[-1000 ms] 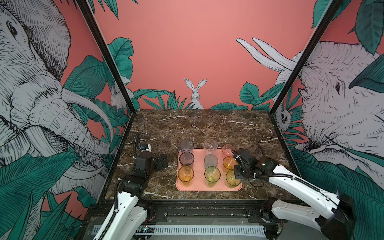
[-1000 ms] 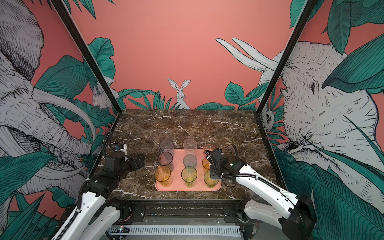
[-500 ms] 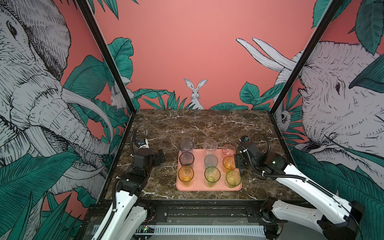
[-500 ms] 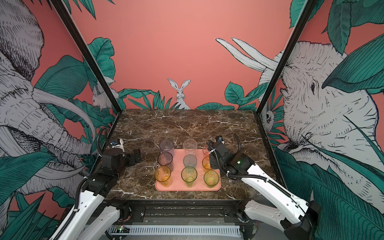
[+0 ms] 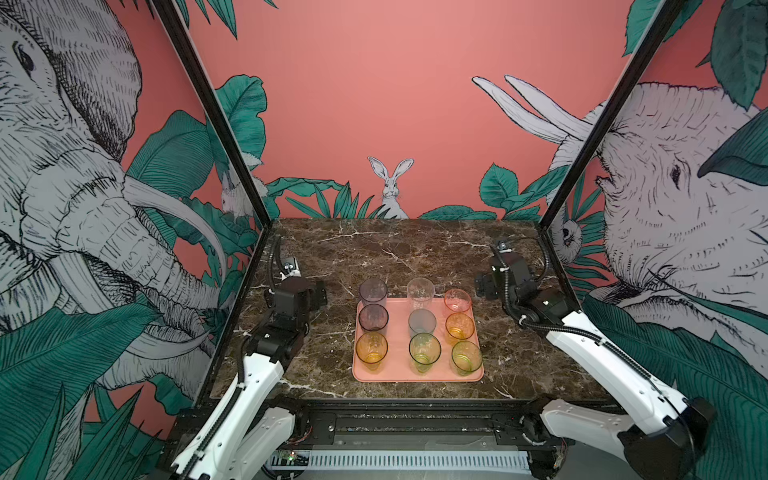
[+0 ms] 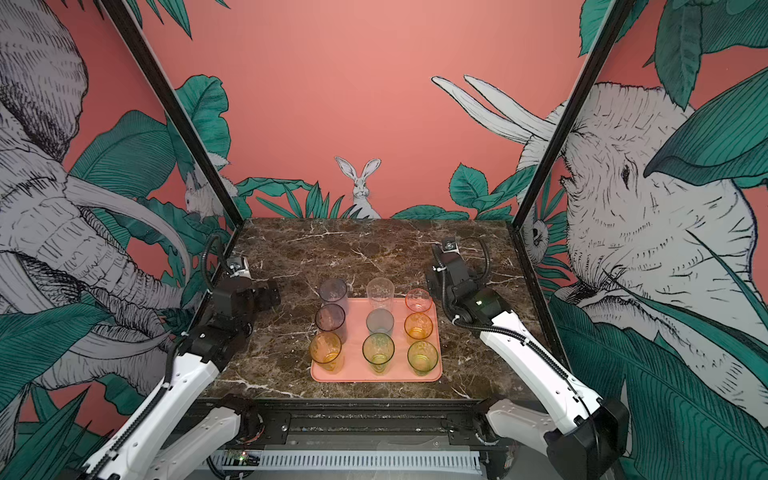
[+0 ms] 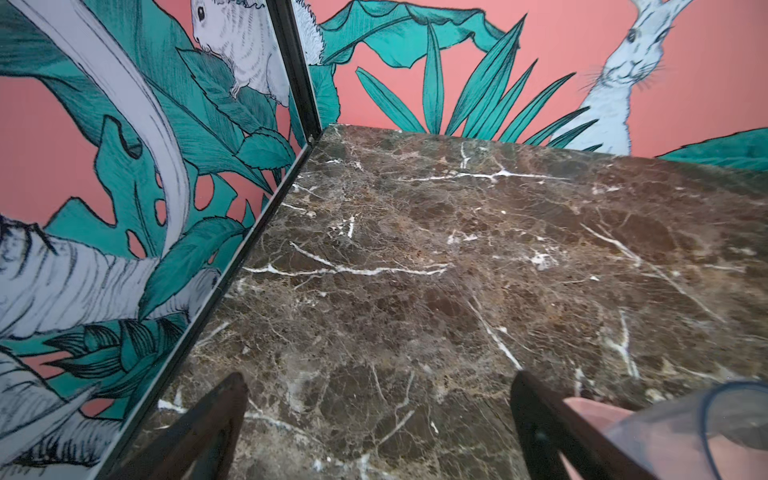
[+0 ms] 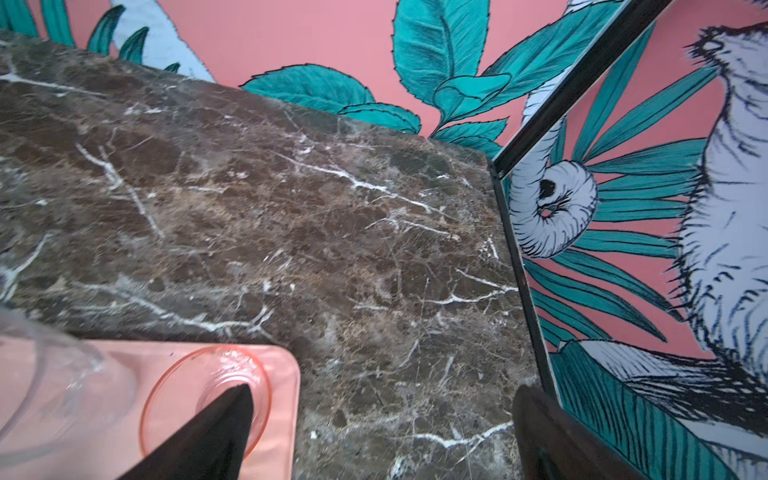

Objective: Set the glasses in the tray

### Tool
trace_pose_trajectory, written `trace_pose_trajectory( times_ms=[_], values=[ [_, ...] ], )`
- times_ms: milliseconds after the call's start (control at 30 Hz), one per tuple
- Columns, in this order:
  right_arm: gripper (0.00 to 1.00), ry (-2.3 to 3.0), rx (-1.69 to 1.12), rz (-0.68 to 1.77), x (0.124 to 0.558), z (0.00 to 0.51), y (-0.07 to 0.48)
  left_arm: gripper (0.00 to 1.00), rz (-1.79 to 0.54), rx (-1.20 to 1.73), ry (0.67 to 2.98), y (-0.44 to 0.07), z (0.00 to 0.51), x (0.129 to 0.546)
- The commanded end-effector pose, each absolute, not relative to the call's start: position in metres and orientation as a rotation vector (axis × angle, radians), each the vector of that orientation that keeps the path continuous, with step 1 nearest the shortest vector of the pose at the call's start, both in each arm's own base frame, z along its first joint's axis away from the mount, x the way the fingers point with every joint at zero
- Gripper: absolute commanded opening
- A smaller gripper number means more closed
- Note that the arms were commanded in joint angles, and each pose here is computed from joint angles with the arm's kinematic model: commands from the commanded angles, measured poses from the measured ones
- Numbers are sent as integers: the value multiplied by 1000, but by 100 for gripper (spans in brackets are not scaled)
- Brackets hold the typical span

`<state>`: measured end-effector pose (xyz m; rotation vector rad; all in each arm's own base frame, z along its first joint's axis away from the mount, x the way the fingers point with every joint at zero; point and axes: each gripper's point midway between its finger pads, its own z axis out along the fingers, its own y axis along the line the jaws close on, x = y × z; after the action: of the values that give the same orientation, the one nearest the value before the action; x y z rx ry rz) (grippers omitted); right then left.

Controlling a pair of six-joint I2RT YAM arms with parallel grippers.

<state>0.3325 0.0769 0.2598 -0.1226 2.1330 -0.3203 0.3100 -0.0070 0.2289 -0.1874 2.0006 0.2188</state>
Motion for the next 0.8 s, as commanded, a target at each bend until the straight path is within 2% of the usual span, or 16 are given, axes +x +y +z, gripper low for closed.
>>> trace_pose_trajectory(
  times_ms=[0, 200, 333, 567, 767],
  values=[
    [99, 2039, -57, -365, 357, 279, 64, 99, 335, -179, 1922, 4, 253, 328],
    [99, 1929, 39, -467, 376, 271, 29, 99, 403, -168, 1877, 13, 248, 348],
    [100, 1884, 99, -433, 380, 262, 14, 99, 446, -159, 1866, 22, 233, 356],
    [99, 1945, 238, -491, 388, 218, -19, 100, 491, -260, 1852, 45, 198, 353],
    [99, 1880, 238, -533, 389, 193, -26, 100, 555, -283, 1910, 53, 167, 355]
  ],
)
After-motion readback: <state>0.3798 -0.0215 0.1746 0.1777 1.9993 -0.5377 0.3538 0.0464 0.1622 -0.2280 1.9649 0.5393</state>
